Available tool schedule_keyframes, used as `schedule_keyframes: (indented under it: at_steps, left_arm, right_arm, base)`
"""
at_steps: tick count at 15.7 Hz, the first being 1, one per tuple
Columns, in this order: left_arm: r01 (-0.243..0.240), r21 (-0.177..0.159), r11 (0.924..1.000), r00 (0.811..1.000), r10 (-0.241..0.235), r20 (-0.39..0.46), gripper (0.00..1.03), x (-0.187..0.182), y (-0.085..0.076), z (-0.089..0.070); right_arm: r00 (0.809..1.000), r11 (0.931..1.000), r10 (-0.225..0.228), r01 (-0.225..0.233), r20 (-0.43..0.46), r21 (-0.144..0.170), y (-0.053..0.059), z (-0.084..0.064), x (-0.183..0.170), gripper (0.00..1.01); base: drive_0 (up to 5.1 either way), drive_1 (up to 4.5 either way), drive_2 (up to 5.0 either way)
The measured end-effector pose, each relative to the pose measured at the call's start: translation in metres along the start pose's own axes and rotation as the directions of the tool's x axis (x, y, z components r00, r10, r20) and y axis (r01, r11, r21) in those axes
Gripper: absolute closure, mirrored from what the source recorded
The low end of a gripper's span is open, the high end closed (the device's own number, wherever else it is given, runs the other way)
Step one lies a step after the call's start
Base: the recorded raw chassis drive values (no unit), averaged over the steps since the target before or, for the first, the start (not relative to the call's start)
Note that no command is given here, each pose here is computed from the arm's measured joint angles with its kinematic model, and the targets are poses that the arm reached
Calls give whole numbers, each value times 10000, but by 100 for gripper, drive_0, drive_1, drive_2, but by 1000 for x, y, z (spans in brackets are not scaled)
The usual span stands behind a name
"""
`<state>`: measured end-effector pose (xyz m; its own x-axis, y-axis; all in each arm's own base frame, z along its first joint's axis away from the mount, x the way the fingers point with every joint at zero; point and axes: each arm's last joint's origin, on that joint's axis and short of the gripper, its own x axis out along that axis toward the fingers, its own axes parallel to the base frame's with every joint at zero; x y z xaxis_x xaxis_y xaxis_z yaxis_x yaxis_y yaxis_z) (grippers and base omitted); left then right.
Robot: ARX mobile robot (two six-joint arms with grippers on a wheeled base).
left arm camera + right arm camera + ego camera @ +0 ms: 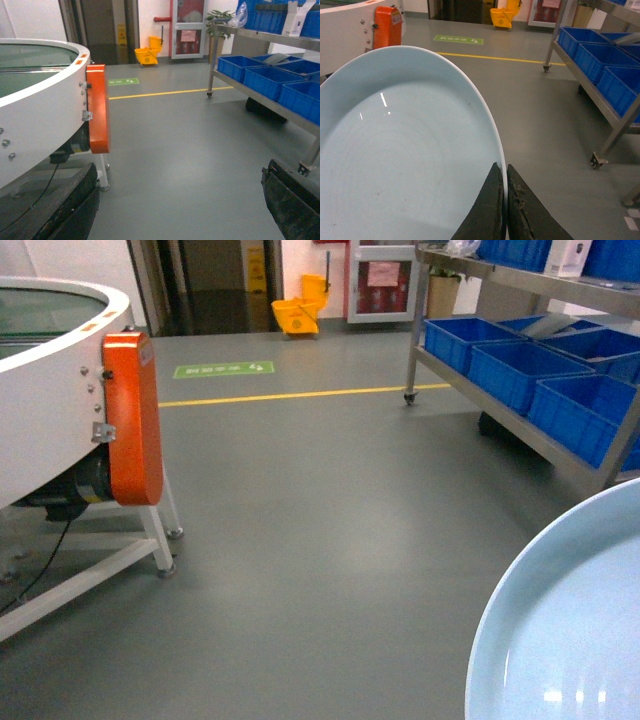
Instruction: Place blue tray on left shelf second layer neatly
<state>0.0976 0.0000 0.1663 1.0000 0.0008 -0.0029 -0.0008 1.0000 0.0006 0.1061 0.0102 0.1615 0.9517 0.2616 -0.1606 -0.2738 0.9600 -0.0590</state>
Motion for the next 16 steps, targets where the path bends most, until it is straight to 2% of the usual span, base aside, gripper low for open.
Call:
schedule_keyframes:
  at_steps: [3,16]
  left_arm:
    - [0,0,10000,10000,0,0,5,0,0,0]
    - [0,0,10000,10000,0,11,5,0,0,0]
  right_arm:
    - [10000,10000,0,0,-4,1,0,0,0,99]
    - [10000,10000,0,0,0,0,0,0,0,99]
  base:
    - [-2,340,-344]
    - [-154,-154,-154]
